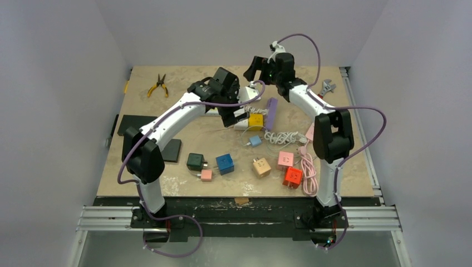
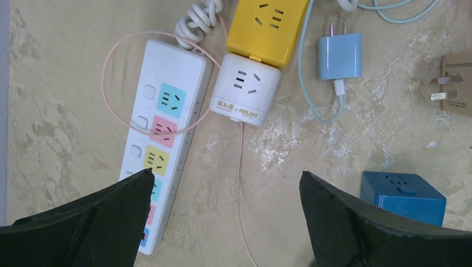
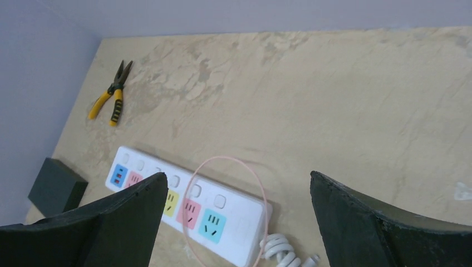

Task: Pull the plug off the socket
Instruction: Pick up the socket from the center of the board, then remove the plug from the socket, then place the socket at the center of the board.

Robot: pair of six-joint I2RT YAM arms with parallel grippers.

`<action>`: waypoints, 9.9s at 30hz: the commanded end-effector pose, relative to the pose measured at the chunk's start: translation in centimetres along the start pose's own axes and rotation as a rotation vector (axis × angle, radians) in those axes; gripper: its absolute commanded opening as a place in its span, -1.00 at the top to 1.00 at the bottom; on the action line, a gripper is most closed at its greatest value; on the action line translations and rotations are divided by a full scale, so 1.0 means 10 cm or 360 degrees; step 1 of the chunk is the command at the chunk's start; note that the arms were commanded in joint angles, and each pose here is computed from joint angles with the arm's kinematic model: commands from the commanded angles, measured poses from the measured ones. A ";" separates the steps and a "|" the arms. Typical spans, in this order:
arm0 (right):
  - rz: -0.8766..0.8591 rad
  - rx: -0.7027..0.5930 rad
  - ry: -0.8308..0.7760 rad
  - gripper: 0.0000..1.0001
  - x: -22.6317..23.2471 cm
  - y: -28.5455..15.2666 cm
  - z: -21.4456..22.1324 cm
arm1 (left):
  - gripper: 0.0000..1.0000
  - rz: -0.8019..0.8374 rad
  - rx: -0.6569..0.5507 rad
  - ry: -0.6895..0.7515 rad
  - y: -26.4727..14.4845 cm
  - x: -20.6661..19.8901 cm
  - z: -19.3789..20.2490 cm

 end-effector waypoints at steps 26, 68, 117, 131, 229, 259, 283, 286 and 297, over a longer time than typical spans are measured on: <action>0.0554 0.0400 0.0149 -0.58 -0.61 -0.52 0.95 | -1.00 -0.0191 -0.0154 0.0171 -0.27 -0.02 -0.36; 0.0000 0.0115 0.0405 1.00 0.01 -0.92 0.18 | -1.00 0.0002 -0.0183 0.0566 0.32 -0.43 -0.58; -0.0179 -0.0130 0.0335 1.00 0.32 -1.31 -0.30 | -0.71 0.0192 0.0291 0.0517 0.38 -0.62 -0.37; -0.0111 -0.0060 0.0280 1.00 0.22 -1.21 -0.16 | 1.00 0.0075 0.0281 0.0591 0.31 -0.49 -0.46; -0.0427 0.0041 0.0134 1.00 0.59 -1.25 -0.14 | 0.90 0.0069 -0.0024 0.0670 0.41 -0.31 -0.52; 0.0436 0.0522 -0.0062 1.00 -0.50 -0.68 0.73 | 1.00 -0.0123 -0.0044 0.0635 -0.04 0.35 -0.39; 0.0838 0.0537 0.0075 -0.06 -1.22 0.00 0.65 | 0.54 -0.0484 0.0108 0.0556 0.45 1.01 -0.64; 0.0823 0.0541 0.0076 -0.38 -1.20 0.00 0.62 | 0.37 -0.0492 0.0115 0.0574 0.46 1.02 -0.62; 0.0622 0.0187 0.0106 -0.98 -0.72 -0.70 0.01 | -0.41 -0.0541 0.0115 0.0659 0.51 0.95 -0.72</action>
Point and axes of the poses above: each gripper's point midway between its finger pads, its own y axis out along the fingers, its own x axis along the line the jaws close on, z = x × y, the point moved 7 cm from there along -y, back along the fingers, and after that the axes turned 15 degrees about -y, right-handed, at the moved point
